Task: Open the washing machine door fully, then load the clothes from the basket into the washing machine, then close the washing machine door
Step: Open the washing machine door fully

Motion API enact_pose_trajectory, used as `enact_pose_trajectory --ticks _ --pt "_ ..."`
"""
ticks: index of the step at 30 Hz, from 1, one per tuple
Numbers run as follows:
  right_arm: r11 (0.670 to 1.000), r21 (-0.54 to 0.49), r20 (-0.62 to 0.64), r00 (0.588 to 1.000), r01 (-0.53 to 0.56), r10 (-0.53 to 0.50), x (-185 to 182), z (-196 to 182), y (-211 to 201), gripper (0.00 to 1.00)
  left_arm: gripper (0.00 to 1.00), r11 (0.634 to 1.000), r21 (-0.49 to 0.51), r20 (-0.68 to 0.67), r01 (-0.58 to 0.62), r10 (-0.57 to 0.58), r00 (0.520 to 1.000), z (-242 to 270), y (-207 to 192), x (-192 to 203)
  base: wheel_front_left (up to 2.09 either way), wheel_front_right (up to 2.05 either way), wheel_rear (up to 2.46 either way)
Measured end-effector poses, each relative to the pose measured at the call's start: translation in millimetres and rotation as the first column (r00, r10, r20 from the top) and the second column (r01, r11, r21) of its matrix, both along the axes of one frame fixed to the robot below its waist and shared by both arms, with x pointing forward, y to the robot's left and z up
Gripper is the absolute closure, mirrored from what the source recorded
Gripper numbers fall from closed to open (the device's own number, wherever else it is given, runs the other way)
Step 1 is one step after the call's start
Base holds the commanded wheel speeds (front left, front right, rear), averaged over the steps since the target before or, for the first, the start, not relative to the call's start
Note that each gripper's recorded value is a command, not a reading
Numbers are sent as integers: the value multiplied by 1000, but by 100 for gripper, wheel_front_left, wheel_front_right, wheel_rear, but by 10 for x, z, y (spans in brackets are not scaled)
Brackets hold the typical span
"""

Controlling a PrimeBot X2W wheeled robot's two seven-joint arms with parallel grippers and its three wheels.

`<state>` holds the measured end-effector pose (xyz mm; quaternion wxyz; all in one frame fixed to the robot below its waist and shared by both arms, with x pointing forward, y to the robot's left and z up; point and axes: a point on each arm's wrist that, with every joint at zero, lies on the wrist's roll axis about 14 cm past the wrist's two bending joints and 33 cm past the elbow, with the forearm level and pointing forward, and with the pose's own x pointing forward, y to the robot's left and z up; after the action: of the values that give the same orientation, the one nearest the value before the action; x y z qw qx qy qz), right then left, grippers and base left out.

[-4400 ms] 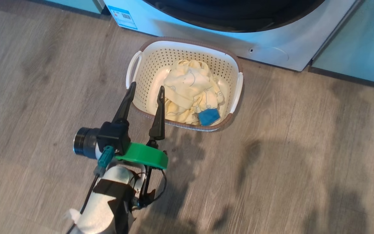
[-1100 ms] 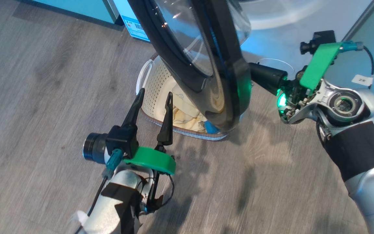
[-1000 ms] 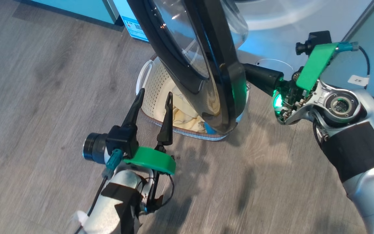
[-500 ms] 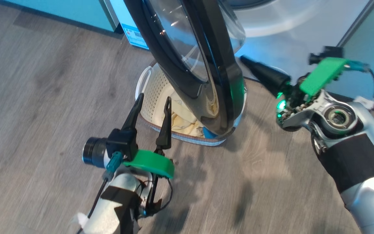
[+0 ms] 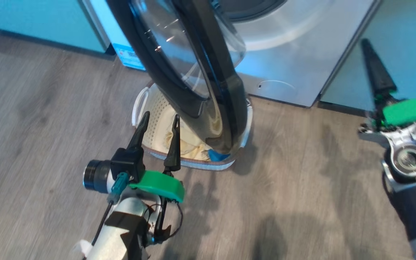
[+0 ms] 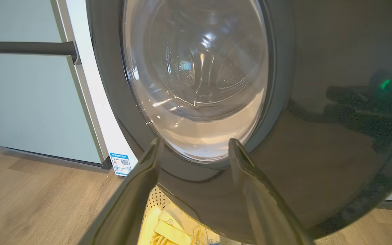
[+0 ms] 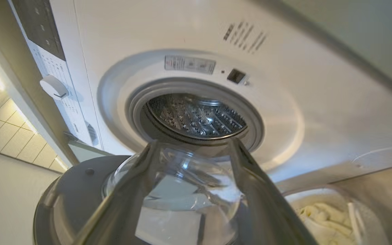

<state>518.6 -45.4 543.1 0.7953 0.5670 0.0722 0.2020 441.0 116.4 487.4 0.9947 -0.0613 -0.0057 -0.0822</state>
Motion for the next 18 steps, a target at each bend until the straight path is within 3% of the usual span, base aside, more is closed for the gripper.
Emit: enact_pose_trajectory --ticks 5,9,14,18 --pt "972 -147 115 979 181 -165 -82 33 -451 0 0 1000 6 -6 14 -14 1000 -16 -32 -56 0 0 0" --pt "923 -268 177 956 274 -233 -223 -30 -727 0 0 1000 5 -9 25 -25 1000 -15 -63 -106 0 0 0" --pt "794 -460 301 911 398 -282 -422 -21 -1104 0 0 999 2 6 34 -34 999 46 -96 -135 0 0 0" --pt "699 -545 372 880 464 -295 -644 4 -1202 0 0 999 6 4 42 -42 999 45 -117 -193 0 0 0"
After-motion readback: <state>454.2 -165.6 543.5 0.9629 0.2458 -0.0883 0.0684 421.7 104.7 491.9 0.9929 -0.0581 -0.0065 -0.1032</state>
